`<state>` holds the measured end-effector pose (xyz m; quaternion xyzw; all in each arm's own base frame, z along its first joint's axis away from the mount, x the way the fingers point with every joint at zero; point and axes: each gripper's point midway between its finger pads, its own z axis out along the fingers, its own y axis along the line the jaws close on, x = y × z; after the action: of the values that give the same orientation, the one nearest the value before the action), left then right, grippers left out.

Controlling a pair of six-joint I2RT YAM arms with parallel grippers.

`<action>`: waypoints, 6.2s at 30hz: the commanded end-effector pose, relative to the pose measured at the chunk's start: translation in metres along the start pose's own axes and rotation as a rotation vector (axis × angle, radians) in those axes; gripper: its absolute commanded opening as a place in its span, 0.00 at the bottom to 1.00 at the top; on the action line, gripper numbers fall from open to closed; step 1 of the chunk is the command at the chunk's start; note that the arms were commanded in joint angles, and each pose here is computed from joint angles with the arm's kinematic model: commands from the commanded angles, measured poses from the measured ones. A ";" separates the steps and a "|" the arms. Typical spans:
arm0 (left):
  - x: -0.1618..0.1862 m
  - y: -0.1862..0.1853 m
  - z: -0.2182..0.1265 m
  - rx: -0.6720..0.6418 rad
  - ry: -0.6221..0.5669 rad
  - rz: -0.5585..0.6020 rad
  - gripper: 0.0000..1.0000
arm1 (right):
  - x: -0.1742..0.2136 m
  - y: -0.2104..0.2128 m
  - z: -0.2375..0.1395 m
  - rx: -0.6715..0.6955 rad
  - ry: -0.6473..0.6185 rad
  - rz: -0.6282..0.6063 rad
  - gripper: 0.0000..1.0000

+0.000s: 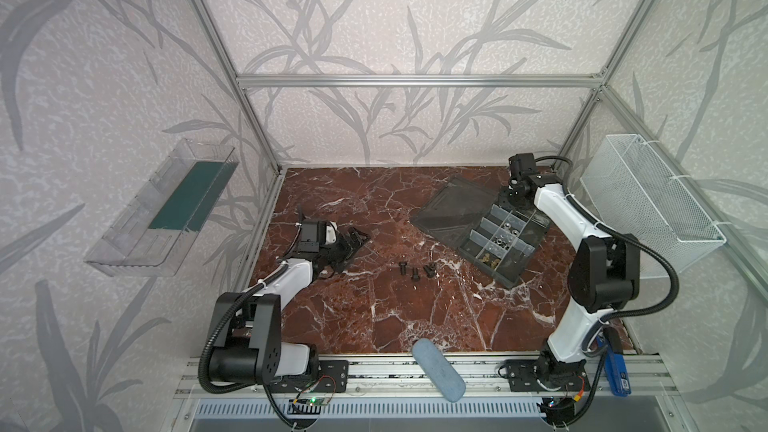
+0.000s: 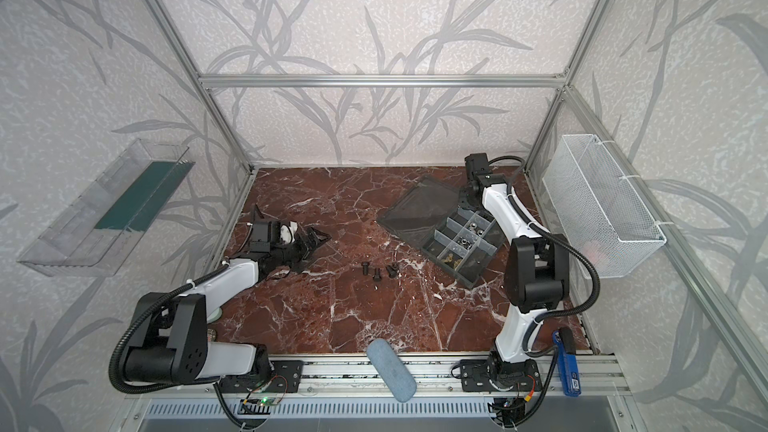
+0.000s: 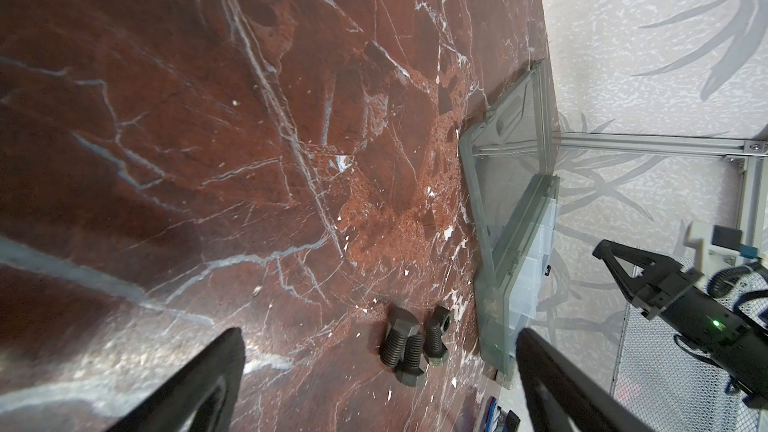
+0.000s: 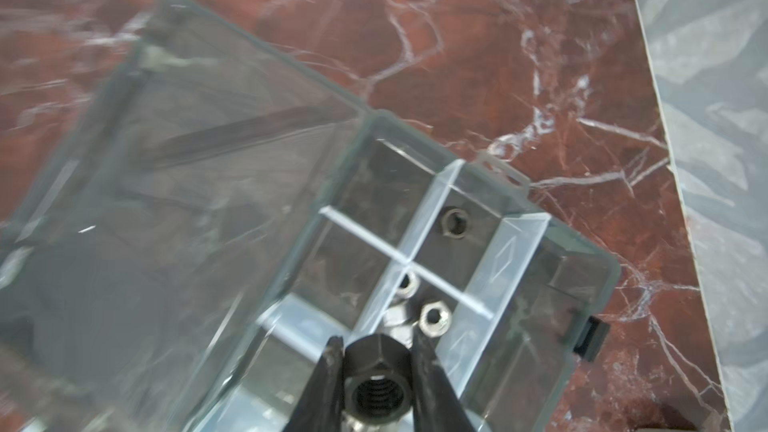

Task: Sort the screws and nuts into containers
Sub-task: 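Lift the black hex nut and carry it over the organizer box, then open the right gripper to drop the black nut into a compartment, then move the right gripper back over the pile toward another black hex nut, then lower the right gripper beside the black bolts and close on the nut, then lift the black hex nut and carry it over the organizer box, then open the right gripper to drop the black nut into the compartment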

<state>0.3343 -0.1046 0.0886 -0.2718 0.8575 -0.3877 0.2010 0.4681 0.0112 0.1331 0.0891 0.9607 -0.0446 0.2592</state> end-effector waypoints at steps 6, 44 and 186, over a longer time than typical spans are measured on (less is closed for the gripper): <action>-0.002 -0.003 -0.004 0.007 -0.011 -0.002 0.99 | -0.007 -0.030 0.039 0.073 0.025 0.070 0.00; -0.001 -0.008 -0.009 0.008 -0.011 0.010 0.99 | -0.027 -0.017 -0.009 -0.144 0.010 -0.024 0.51; -0.002 -0.006 -0.007 -0.002 -0.013 0.000 1.00 | -0.016 -0.054 0.060 0.163 0.042 -0.003 0.00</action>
<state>0.3287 -0.1039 0.0877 -0.2785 0.8596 -0.3833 0.1914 0.4885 -0.0477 0.0837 0.1039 0.9644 -0.1141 0.2146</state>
